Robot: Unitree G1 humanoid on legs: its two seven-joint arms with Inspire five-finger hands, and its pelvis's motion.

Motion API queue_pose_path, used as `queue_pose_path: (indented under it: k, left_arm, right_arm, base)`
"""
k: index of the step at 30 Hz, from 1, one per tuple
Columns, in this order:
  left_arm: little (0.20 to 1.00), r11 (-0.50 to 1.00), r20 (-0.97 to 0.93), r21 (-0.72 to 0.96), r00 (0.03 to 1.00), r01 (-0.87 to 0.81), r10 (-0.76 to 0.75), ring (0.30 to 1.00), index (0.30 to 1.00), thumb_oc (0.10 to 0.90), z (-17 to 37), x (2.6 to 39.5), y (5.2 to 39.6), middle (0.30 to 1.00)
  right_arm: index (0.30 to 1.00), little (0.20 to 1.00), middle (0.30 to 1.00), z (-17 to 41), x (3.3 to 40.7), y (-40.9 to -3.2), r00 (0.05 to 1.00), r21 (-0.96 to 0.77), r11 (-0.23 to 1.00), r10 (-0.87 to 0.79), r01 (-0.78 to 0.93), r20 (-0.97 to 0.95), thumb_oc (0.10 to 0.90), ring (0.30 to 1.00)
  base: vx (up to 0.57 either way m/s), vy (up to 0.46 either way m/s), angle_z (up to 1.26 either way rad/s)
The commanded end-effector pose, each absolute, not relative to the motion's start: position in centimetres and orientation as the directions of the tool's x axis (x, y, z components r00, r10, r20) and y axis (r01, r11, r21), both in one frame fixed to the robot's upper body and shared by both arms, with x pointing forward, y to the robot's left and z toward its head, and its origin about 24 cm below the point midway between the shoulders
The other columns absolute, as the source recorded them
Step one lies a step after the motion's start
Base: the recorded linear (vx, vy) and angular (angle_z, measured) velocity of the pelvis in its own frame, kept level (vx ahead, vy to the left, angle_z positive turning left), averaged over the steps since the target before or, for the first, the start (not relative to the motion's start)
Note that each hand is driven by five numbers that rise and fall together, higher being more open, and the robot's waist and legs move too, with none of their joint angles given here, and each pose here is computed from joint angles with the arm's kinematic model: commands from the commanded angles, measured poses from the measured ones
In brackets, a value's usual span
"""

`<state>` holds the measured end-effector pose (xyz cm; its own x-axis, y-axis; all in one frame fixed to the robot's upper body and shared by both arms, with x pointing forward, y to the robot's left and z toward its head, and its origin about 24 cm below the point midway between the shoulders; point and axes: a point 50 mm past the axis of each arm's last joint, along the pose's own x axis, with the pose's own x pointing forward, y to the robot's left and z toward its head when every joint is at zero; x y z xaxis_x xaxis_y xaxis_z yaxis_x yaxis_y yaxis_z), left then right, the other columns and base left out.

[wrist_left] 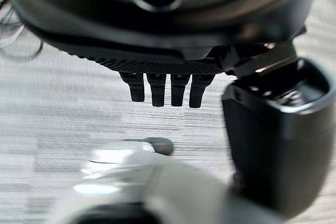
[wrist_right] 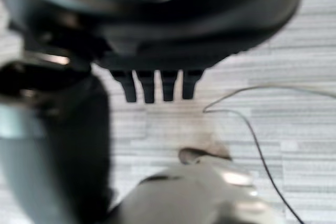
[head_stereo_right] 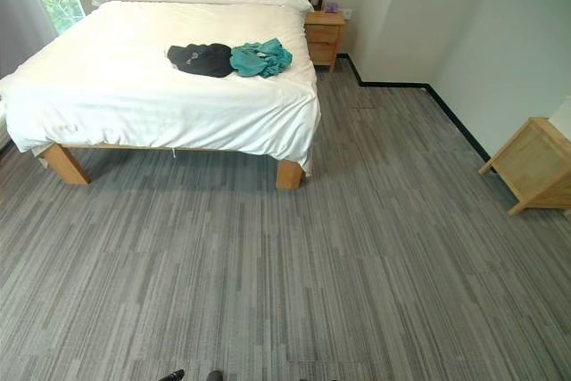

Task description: Pick up bed clothes into laundry basket.

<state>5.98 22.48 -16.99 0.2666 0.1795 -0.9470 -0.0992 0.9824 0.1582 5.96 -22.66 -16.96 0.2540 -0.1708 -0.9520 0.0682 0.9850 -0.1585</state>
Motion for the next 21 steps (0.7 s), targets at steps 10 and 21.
queue_pose_path:
  k: [10, 21]
  left_arm:
    - [0.900, 0.984, -0.791, 0.110, 0.588, -0.138, 0.171, 0.900, 0.900, 0.800, -13.7, 16.3, 23.1, 0.900]
    - [0.900, 0.961, -0.304, 0.210, 0.922, -0.181, 0.240, 0.900, 0.900, 0.800, -3.7, 26.0, 24.0, 0.900]
  right_arm:
    - [0.900, 0.900, 0.900, -14.2, 14.3, -24.5, 0.514, -0.114, 0.969, -0.214, 0.218, -0.831, 0.800, 0.900]
    - [0.900, 0.900, 0.900, -3.5, 24.8, -23.0, 0.935, 0.043, 0.977, -0.186, 0.208, -0.301, 0.800, 0.900]
  base:
    - [-0.01, 0.005, -0.03]
    - [-0.02, 0.031, -0.13]
